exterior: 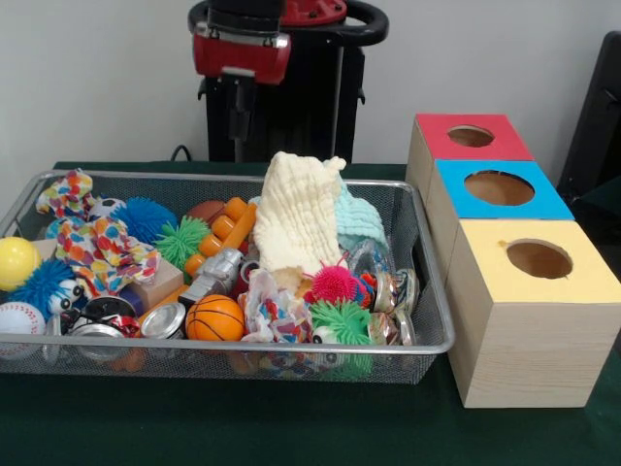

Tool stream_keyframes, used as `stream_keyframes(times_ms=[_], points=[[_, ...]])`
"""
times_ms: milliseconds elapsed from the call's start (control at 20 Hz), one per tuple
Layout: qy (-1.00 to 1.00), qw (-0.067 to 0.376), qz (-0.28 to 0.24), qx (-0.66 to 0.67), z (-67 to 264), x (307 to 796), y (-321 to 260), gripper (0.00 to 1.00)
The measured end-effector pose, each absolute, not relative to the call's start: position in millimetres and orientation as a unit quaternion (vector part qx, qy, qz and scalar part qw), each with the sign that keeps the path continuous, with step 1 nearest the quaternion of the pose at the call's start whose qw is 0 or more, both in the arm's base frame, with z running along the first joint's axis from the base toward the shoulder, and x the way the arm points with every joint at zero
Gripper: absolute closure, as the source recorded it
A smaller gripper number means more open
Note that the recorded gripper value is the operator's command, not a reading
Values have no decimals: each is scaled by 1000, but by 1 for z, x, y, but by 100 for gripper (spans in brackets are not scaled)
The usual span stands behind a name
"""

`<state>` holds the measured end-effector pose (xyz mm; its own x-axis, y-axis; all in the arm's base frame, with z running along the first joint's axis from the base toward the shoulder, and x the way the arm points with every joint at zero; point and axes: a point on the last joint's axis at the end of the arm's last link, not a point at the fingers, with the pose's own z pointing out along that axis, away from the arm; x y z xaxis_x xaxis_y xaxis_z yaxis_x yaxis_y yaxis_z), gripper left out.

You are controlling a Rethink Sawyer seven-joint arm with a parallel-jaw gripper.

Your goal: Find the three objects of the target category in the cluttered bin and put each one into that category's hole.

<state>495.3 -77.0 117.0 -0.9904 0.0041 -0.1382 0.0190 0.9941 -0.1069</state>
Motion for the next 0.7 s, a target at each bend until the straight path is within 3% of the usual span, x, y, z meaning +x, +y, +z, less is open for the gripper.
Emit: stream_keyframes(times_ms=[350, 700], points=[[994, 54, -52, -85, 94, 488, -27, 100], [988, 64, -51, -134, 94, 500, 20, 100]])
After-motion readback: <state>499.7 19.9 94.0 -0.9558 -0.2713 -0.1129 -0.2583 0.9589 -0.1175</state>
